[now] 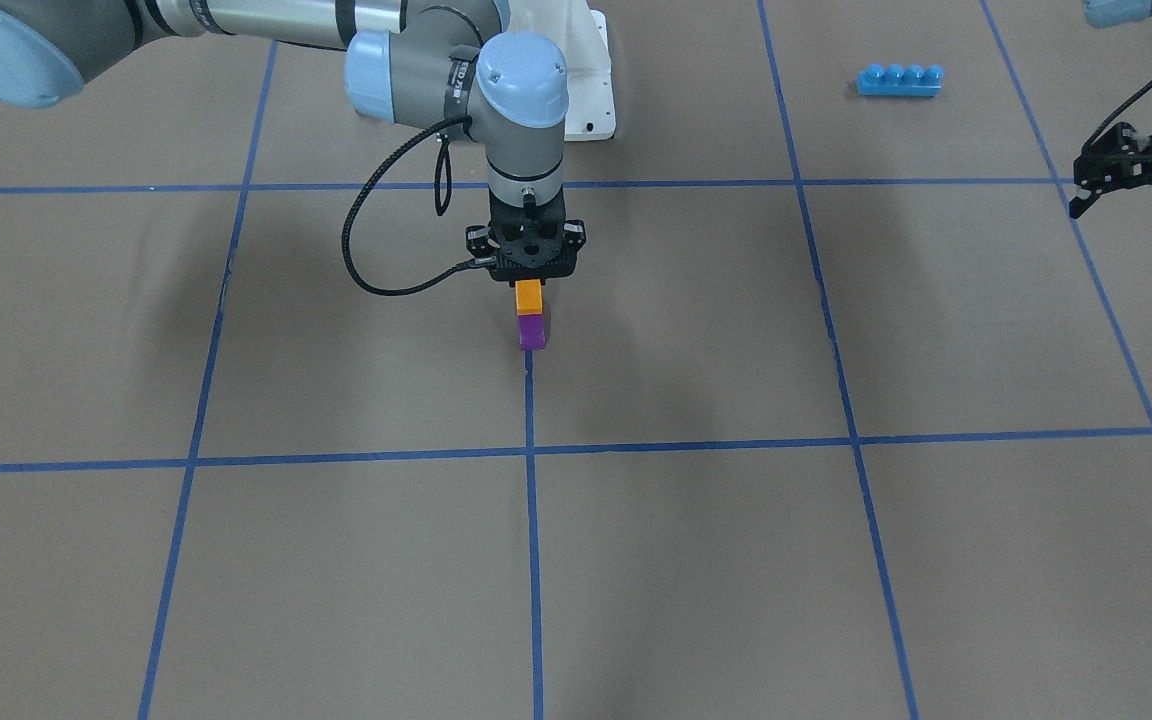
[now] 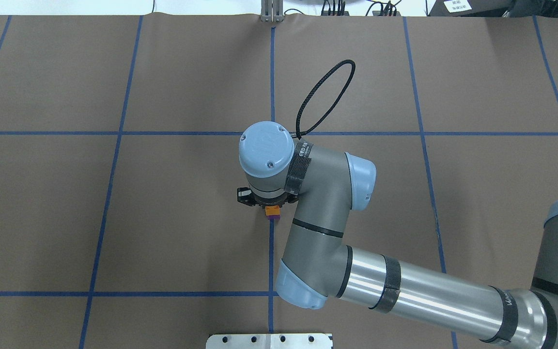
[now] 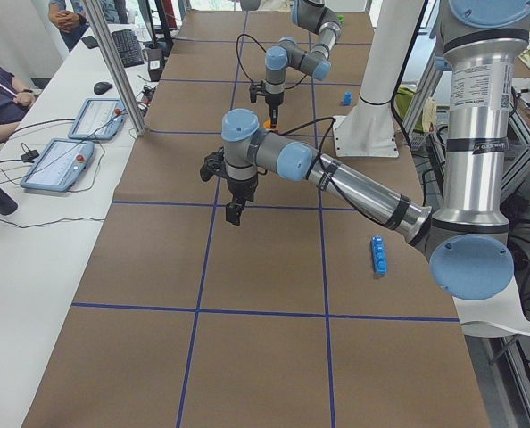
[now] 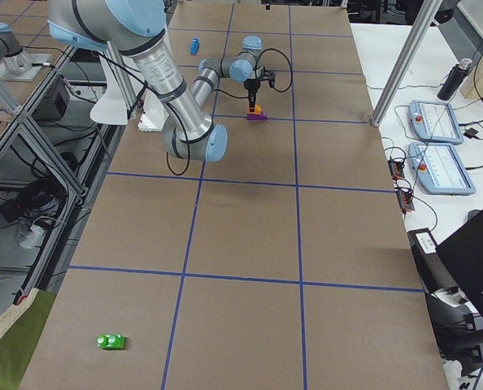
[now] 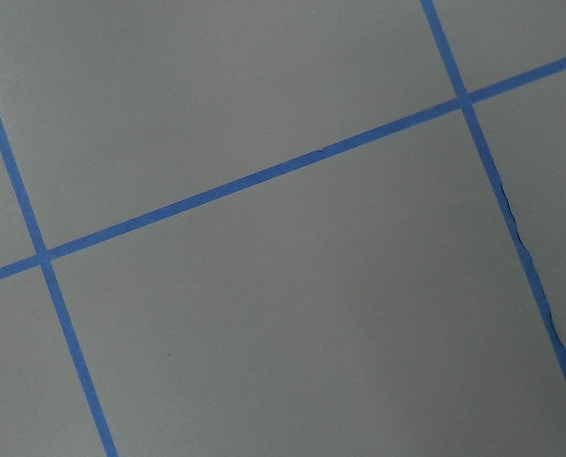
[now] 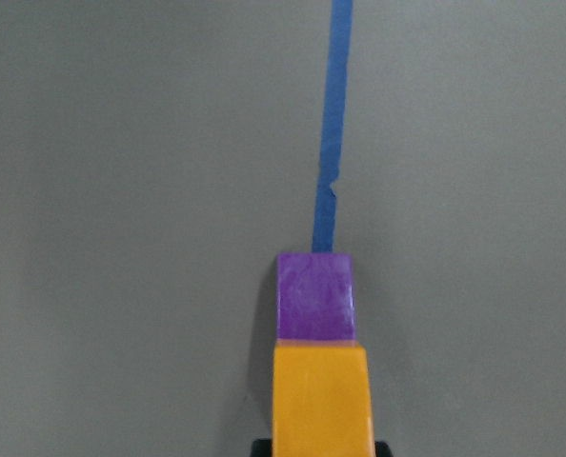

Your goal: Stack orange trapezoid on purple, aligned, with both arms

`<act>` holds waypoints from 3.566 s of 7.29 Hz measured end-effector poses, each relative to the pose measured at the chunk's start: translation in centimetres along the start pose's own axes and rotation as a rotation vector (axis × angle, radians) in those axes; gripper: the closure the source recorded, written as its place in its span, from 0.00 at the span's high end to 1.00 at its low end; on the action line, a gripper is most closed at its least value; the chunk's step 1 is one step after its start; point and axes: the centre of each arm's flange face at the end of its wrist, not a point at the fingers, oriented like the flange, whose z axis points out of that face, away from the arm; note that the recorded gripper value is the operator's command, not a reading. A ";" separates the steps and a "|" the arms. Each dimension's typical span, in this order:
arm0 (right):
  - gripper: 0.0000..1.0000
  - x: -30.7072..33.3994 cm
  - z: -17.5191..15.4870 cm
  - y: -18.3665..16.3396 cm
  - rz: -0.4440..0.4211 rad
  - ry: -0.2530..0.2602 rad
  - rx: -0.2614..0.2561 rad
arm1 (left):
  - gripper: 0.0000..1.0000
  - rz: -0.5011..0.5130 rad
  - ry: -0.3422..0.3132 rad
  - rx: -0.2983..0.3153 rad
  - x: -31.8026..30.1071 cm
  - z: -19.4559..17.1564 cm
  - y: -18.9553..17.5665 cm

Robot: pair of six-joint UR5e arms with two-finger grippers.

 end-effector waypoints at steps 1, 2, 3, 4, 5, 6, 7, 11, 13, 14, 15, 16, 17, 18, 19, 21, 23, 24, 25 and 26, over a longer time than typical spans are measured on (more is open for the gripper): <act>0.13 0.1 0.1 0.0 -0.004 0.000 -0.001 | 1.00 0.000 0.000 0.000 0.0 0.0 0.0; 0.28 0.2 0.2 0.1 -0.006 0.002 -0.002 | 1.00 0.000 0.000 0.001 0.0 0.0 0.0; 0.76 0.2 0.3 0.1 -0.007 -0.001 -0.001 | 1.00 0.000 0.000 0.001 0.0 0.0 0.0; 0.98 0.3 0.5 0.2 -0.009 -0.008 0.002 | 1.00 0.000 0.000 0.000 0.0 0.0 0.0; 0.99 0.4 0.8 0.4 -0.011 -0.009 0.003 | 1.00 0.001 0.000 0.000 0.0 0.0 0.0; 0.99 0.4 0.6 0.3 -0.013 -0.016 0.012 | 1.00 0.001 0.000 0.000 0.0 0.0 0.0; 0.99 0.3 0.2 0.3 -0.015 -0.023 0.017 | 1.00 0.002 0.000 0.001 0.1 0.0 -0.1; 0.99 4.3 -6.0 -2.5 0.012 -0.062 0.036 | 1.00 -0.005 -0.003 -0.011 -0.5 0.6 0.0; 0.99 12.3 -11.5 -5.5 -0.012 -0.068 0.018 | 1.00 -0.031 -0.011 -0.043 -2.0 2.1 0.4; 0.99 17.0 -13.3 -7.2 -0.038 -0.062 0.013 | 1.00 -0.048 -0.018 -0.055 -3.0 2.6 0.5; 0.99 22.6 -14.1 -8.9 -0.080 -0.038 0.013 | 1.00 -0.074 -0.028 -0.055 -4.3 2.6 0.7; 0.99 28.9 -14.2 -10.4 -0.134 -0.003 0.010 | 1.00 -0.120 -0.036 -0.051 -6.3 2.2 1.1; 0.99 35.6 -14.3 -11.5 -0.188 0.026 -0.003 | 1.00 -0.166 -0.042 -0.039 -8.7 1.4 1.7; 1.00 42.9 -14.9 -12.0 -0.229 0.042 -0.017 | 1.00 -0.173 -0.050 -0.027 -11.5 0.5 3.1; 1.00 49.9 -15.7 -11.8 -0.252 0.044 -0.028 | 1.00 -0.142 -0.054 -0.021 -14.6 -0.2 4.8; 1.00 63.8 -16.8 -9.3 -0.261 0.025 -0.053 | 1.00 -0.118 -0.014 -0.022 -19.9 0.2 7.8; 1.00 76.3 -16.5 -5.5 -0.241 0.018 -0.077 | 1.00 -0.161 0.022 -0.030 -22.7 1.3 9.7; 1.00 80.6 -15.9 -2.7 -0.205 0.015 -0.079 | 1.00 -0.169 0.017 -0.027 -23.0 1.1 10.2; 1.00 83.3 -14.6 0.2 -0.186 0.014 -0.078 | 1.00 -0.175 0.009 -0.023 -23.0 0.9 10.2; 1.00 85.3 -13.1 2.8 -0.170 0.012 -0.080 | 1.00 -0.184 0.006 -0.021 -22.9 0.8 10.2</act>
